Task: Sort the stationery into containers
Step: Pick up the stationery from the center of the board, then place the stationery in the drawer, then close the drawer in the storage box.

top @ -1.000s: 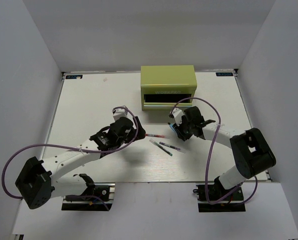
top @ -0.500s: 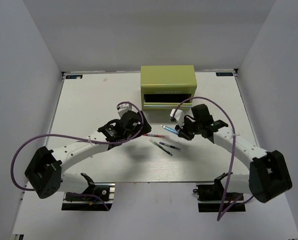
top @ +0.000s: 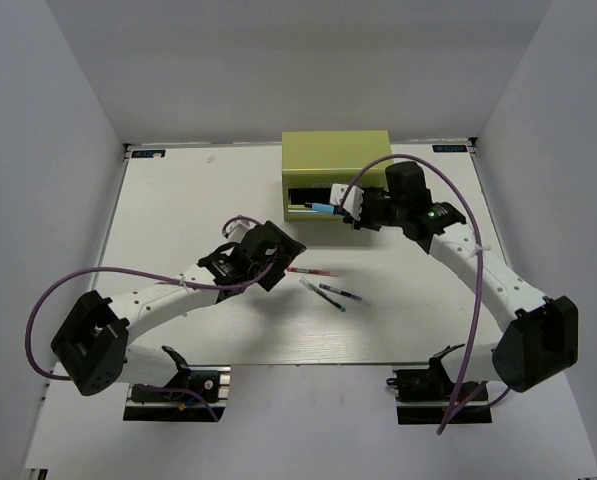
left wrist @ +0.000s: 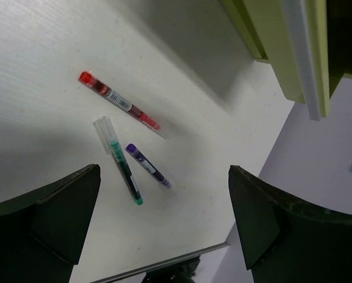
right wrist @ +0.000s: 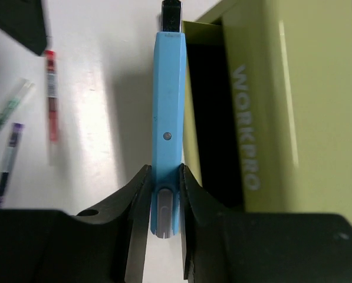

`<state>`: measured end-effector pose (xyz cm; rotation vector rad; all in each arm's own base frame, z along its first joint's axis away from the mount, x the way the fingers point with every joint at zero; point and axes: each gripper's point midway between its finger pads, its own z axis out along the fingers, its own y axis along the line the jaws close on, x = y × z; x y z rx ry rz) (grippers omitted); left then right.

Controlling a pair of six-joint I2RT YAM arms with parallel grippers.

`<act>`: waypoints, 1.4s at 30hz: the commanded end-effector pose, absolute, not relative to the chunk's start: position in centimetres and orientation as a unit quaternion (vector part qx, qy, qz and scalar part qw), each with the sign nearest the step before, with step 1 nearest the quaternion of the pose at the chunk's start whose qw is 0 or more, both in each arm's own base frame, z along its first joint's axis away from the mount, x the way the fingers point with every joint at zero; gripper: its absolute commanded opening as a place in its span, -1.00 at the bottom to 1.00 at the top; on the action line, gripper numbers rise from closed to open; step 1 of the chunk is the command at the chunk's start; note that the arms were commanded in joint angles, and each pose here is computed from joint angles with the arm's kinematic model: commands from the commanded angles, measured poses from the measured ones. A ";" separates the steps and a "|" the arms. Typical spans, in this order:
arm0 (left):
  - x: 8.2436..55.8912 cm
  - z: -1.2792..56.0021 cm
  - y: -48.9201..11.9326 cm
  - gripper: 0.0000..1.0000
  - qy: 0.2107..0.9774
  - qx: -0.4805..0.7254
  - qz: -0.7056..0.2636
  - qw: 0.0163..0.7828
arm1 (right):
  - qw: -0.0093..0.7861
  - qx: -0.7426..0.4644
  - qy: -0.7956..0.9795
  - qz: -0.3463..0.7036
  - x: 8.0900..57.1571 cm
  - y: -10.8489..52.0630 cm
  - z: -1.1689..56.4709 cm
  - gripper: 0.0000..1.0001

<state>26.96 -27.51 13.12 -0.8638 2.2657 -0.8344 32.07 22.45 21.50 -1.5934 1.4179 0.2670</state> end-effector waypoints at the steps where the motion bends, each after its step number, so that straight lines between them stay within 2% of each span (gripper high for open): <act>1: 27.0 14.5 -28.1 1.00 0.805 -0.393 -0.366 0.250 | 0.517 -0.674 0.527 0.030 35.8 22.6 25.1 -0.81; 12: 28.1 13.3 -29.2 1.00 0.781 -0.447 -0.374 0.223 | 0.491 -0.692 0.529 -0.021 41.5 21.9 22.8 -0.78; 14: 28.6 13.2 -29.7 1.00 0.779 -0.456 -0.371 0.218 | 0.489 -0.692 0.530 -0.027 42.0 21.7 22.7 -0.70; 18: 28.5 12.2 -30.3 1.00 0.784 -0.467 -0.361 0.194 | 0.485 -0.688 0.539 -0.032 43.0 21.4 22.4 -0.33; 21: 28.7 11.7 -30.8 1.00 0.783 -0.473 -0.358 0.185 | 0.483 -0.687 0.542 -0.030 43.2 21.2 22.2 -0.17; 27: 29.4 11.6 -31.5 1.00 0.787 -0.478 -0.345 0.180 | 0.493 -0.668 0.557 -0.010 42.6 21.0 22.8 -0.06; 31: 29.4 10.6 -31.6 0.95 0.794 -0.485 -0.324 0.174 | 0.520 -0.635 0.569 0.049 40.3 21.5 25.5 -0.25; 35: 29.4 10.2 -31.0 0.73 0.806 -0.495 -0.276 0.171 | 0.524 -0.601 0.590 0.125 36.7 22.2 25.8 -0.74; 36: 29.6 9.6 -30.6 0.65 0.809 -0.500 -0.261 0.169 | 0.509 -0.599 0.600 0.153 35.4 22.4 24.1 -0.79; 39: 29.4 9.5 -30.4 0.52 0.814 -0.501 -0.245 0.166 | 0.519 -0.585 0.602 0.159 33.5 21.7 24.4 -0.96; 42: 29.1 8.9 -29.9 0.50 0.823 -0.490 -0.231 0.172 | 0.502 -0.592 0.614 0.146 32.8 20.7 21.9 -0.96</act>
